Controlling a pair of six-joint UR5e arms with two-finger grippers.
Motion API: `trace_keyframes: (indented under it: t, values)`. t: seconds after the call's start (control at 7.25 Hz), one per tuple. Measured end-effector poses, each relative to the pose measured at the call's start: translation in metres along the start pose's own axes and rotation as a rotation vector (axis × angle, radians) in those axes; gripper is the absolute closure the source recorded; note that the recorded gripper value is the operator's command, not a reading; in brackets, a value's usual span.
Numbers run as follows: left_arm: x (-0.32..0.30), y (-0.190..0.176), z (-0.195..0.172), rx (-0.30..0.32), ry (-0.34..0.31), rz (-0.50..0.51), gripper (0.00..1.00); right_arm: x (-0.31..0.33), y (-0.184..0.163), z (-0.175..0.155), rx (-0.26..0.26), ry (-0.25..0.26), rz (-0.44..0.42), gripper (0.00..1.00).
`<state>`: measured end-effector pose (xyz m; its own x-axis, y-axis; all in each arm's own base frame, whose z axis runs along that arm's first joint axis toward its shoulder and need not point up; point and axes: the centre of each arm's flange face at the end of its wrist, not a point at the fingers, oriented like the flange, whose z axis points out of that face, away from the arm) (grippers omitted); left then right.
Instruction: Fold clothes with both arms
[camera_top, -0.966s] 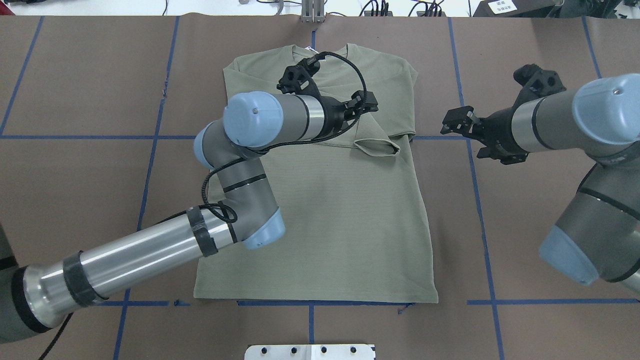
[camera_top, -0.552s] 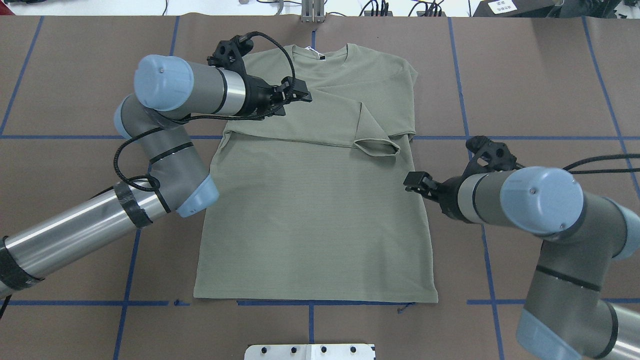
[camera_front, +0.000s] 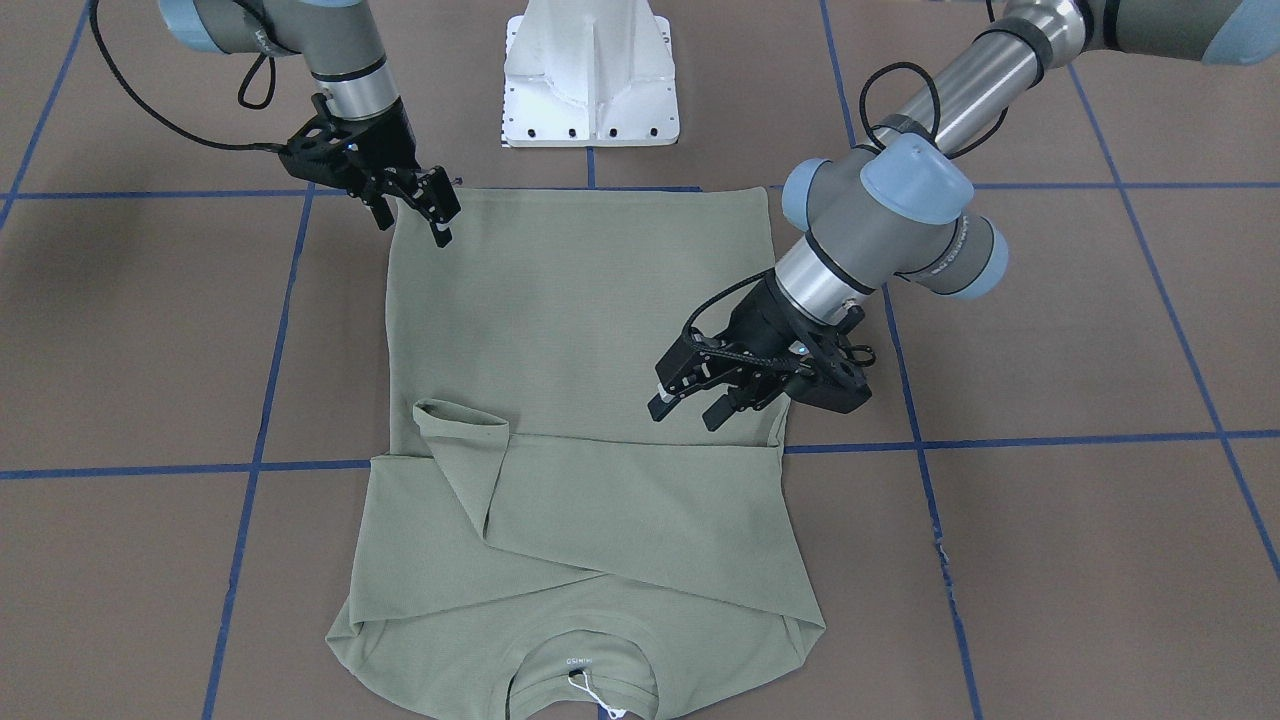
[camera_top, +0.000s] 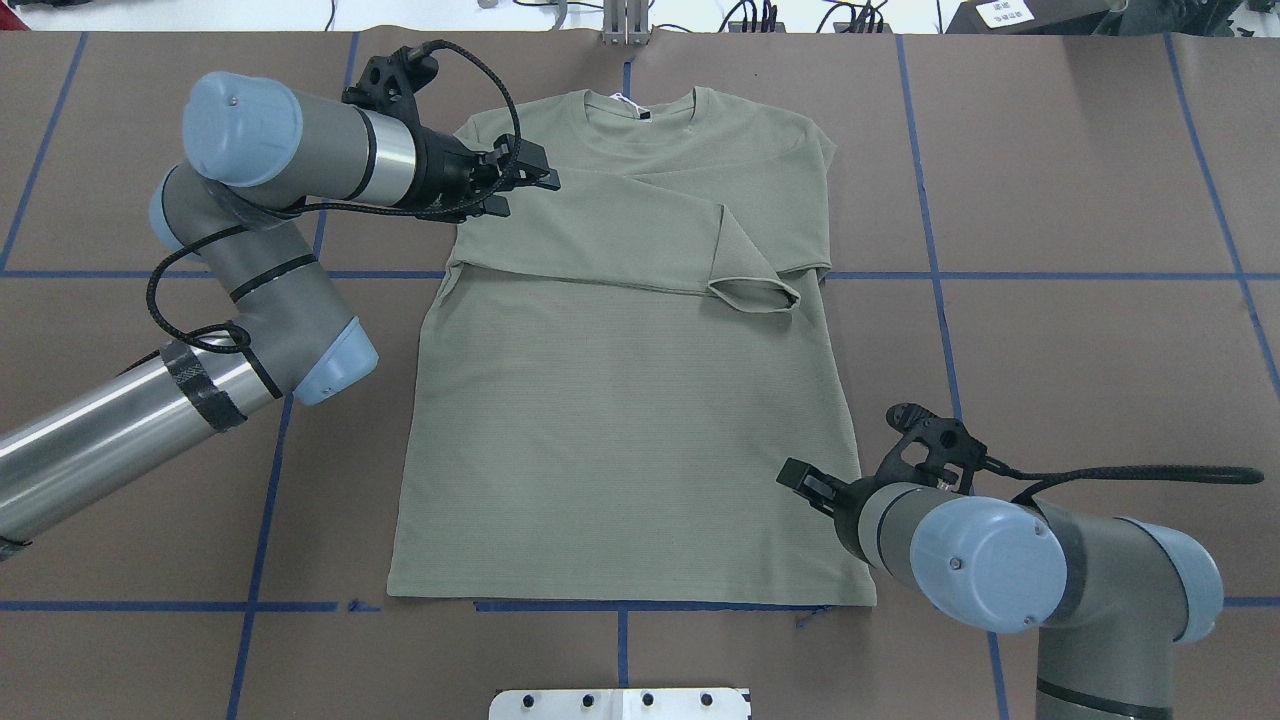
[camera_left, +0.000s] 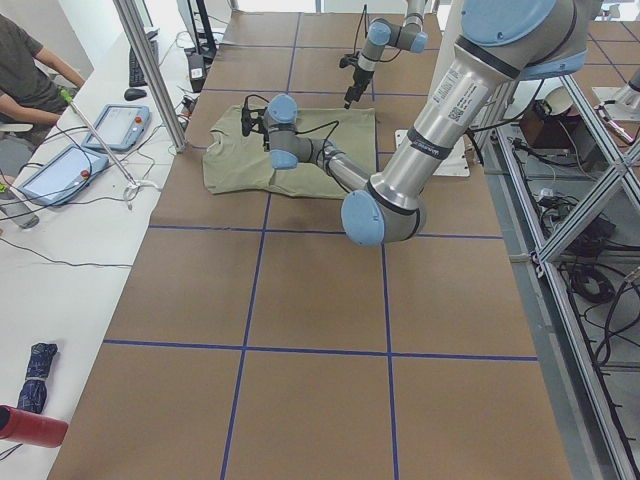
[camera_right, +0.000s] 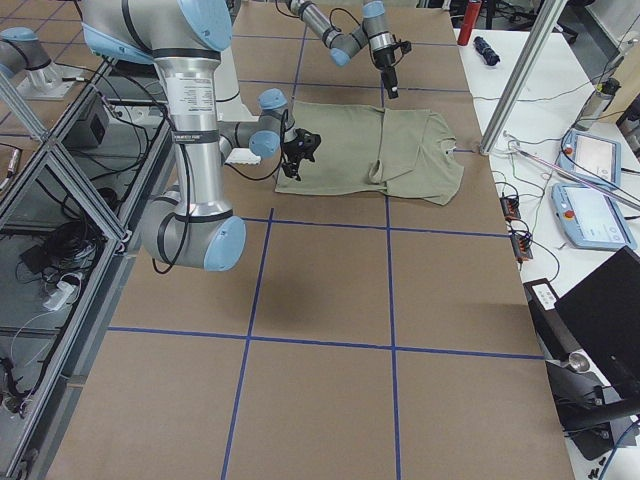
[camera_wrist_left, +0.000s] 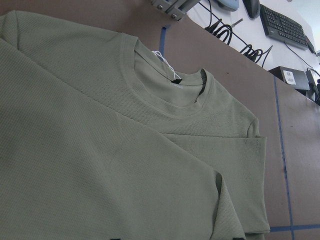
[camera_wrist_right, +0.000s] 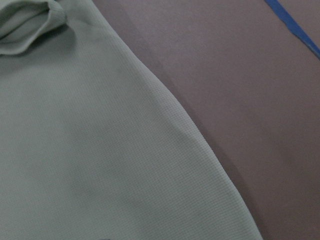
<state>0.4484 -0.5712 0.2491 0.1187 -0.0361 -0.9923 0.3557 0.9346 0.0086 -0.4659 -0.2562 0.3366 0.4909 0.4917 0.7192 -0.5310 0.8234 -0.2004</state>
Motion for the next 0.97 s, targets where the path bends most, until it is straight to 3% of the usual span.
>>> trace_keyframes:
  t: [0.41,0.97]
  values:
    - [-0.002,-0.001,0.0,0.001,-0.004,-0.001,0.21,0.032,0.035,0.012,-0.032,0.063,0.013,0.11]
    - [-0.003,0.0,0.001,0.002,-0.004,-0.002,0.21,0.048,0.045,0.015,-0.04,0.091,0.006,0.43]
